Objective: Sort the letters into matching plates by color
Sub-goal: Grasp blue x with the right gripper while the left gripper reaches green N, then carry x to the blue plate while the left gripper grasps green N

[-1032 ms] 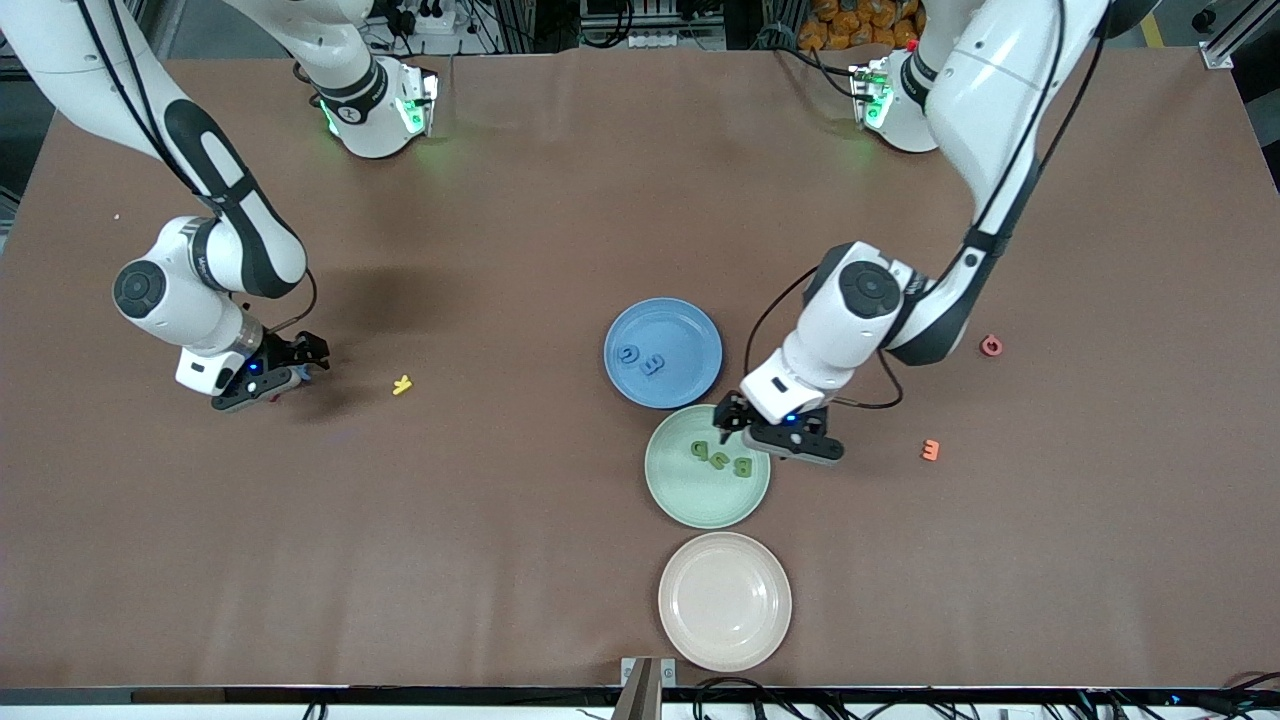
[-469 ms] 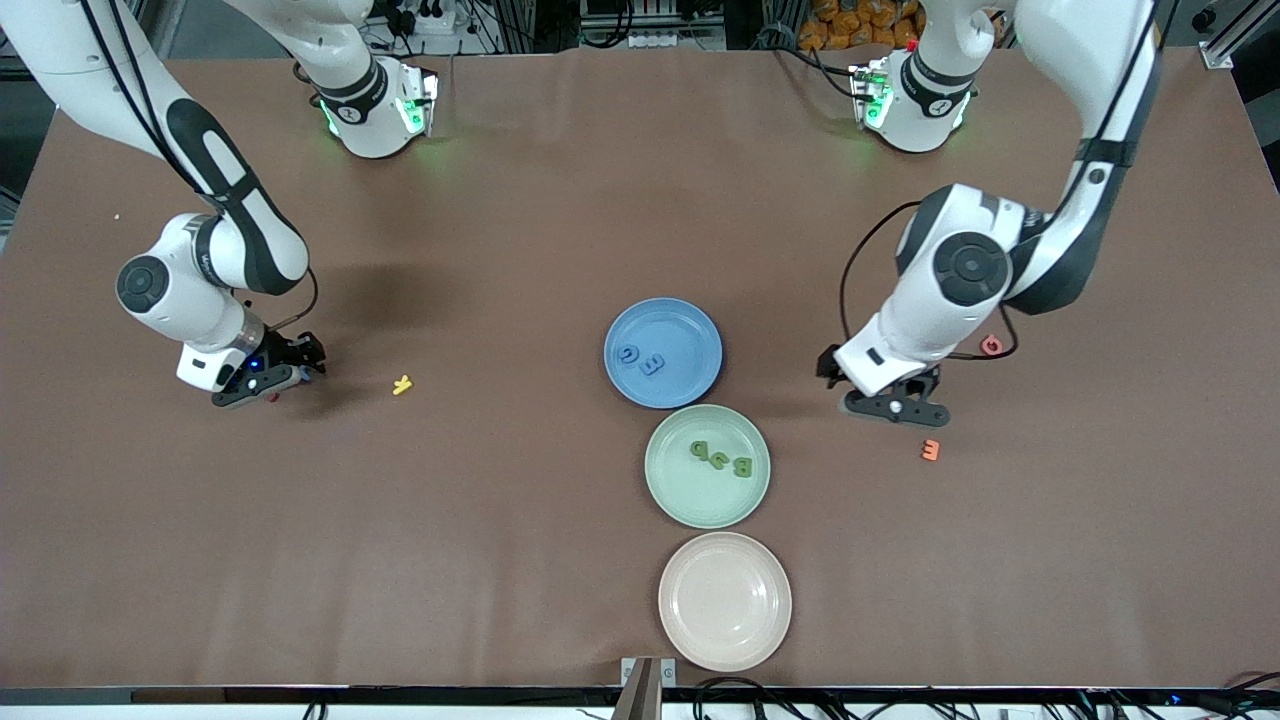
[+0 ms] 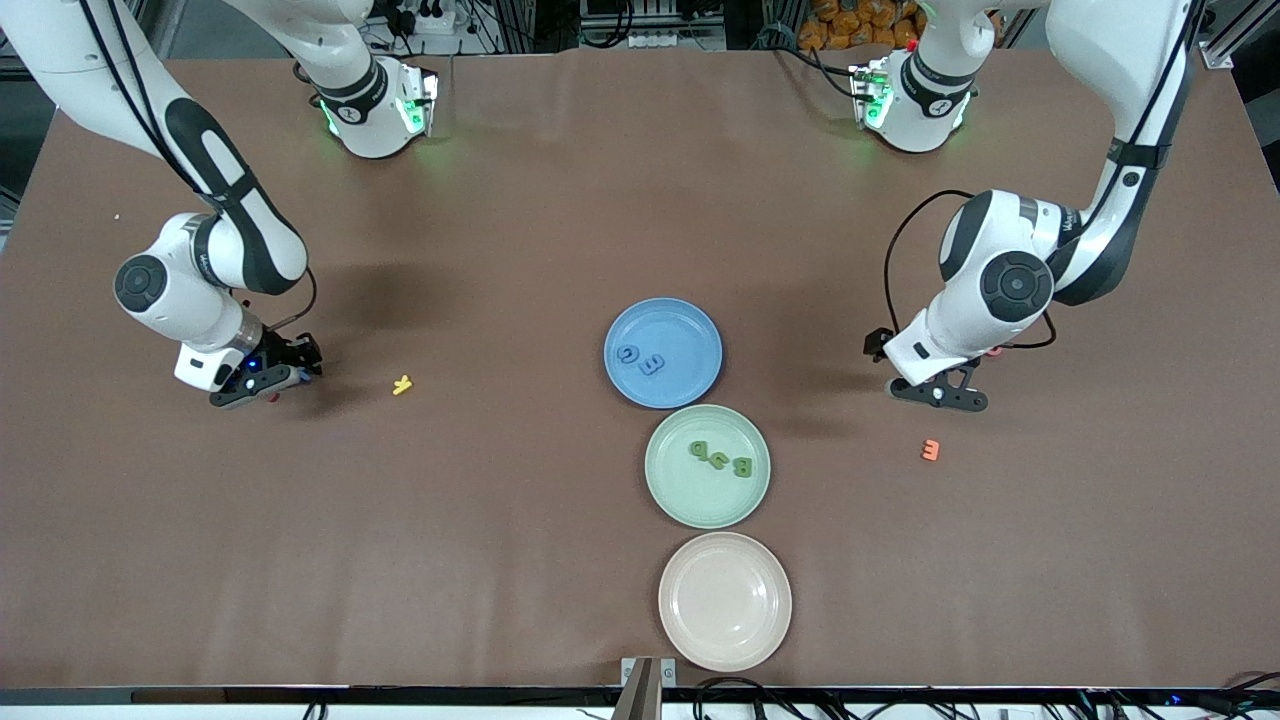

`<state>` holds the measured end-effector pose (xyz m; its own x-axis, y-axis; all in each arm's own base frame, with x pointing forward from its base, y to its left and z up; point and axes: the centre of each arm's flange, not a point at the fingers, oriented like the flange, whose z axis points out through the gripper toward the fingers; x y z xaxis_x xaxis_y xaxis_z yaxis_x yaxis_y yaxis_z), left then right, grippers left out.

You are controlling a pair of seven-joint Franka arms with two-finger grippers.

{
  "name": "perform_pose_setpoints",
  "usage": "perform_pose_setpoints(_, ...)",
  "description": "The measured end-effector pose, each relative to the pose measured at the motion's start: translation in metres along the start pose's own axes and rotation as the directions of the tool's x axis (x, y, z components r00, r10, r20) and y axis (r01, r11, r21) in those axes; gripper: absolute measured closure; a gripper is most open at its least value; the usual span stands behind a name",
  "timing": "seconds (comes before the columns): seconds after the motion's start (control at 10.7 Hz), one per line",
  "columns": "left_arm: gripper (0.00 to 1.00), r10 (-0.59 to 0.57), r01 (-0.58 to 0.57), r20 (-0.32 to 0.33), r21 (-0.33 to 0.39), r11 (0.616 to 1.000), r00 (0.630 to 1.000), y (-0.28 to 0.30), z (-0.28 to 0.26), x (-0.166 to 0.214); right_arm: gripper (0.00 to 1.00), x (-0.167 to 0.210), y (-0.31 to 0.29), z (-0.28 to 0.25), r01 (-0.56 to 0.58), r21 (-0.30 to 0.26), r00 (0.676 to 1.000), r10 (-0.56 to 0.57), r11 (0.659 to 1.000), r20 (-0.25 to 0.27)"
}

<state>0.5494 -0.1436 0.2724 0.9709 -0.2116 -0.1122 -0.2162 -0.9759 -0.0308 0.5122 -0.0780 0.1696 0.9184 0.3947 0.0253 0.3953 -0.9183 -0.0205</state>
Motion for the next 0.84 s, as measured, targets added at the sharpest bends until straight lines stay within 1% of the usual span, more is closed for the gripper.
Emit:
perform_pose_setpoints(0.09,0.0,-0.005,0.005,0.006,-0.004,1.0,1.0,-0.004,0.015,-0.009,0.48,0.0,0.0,-0.001,0.0,-0.001,1.0,0.0,1.0,-0.001)
perform_pose_setpoints(0.19,0.0,-0.016,0.016,0.003,-0.006,1.0,1.0,-0.012,0.029,-0.018,0.5,0.0,0.0,-0.001,-0.001,-0.001,1.0,0.001,1.0,-0.001)
perform_pose_setpoints(0.28,0.0,0.008,-0.008,-0.012,-0.002,1.0,1.0,-0.025,0.043,-0.027,0.57,0.0,0.0,-0.002,-0.001,-0.002,1.0,0.001,1.0,-0.003)
perform_pose_setpoints(0.38,0.0,0.04,-0.04,-0.026,-0.004,0.999,0.999,-0.041,0.056,-0.036,0.6,0.0,0.0,-0.002,-0.001,-0.002,1.0,0.001,1.0,-0.003)
perform_pose_setpoints(0.47,0.0,0.081,-0.081,-0.029,-0.008,0.997,0.996,-0.055,0.063,-0.043,0.61,0.0,0.001,-0.003,-0.002,-0.002,1.0,0.002,1.0,-0.004)
perform_pose_setpoints(0.56,0.0,0.125,-0.125,-0.028,-0.01,0.992,0.992,-0.067,0.067,-0.047,0.65,0.0,0.001,-0.003,-0.003,-0.003,1.0,0.003,1.0,-0.005)
perform_pose_setpoints(0.66,0.0,0.171,-0.172,-0.025,-0.01,0.985,0.985,-0.071,0.069,-0.049,0.65,0.0,0.001,-0.004,-0.002,-0.003,1.0,0.002,1.0,-0.005)
perform_pose_setpoints(0.84,0.0,0.297,-0.297,-0.018,-0.01,0.955,0.955,-0.069,0.072,-0.052,0.67,0.0,0.001,-0.004,-0.002,-0.003,1.0,0.002,1.0,-0.005)
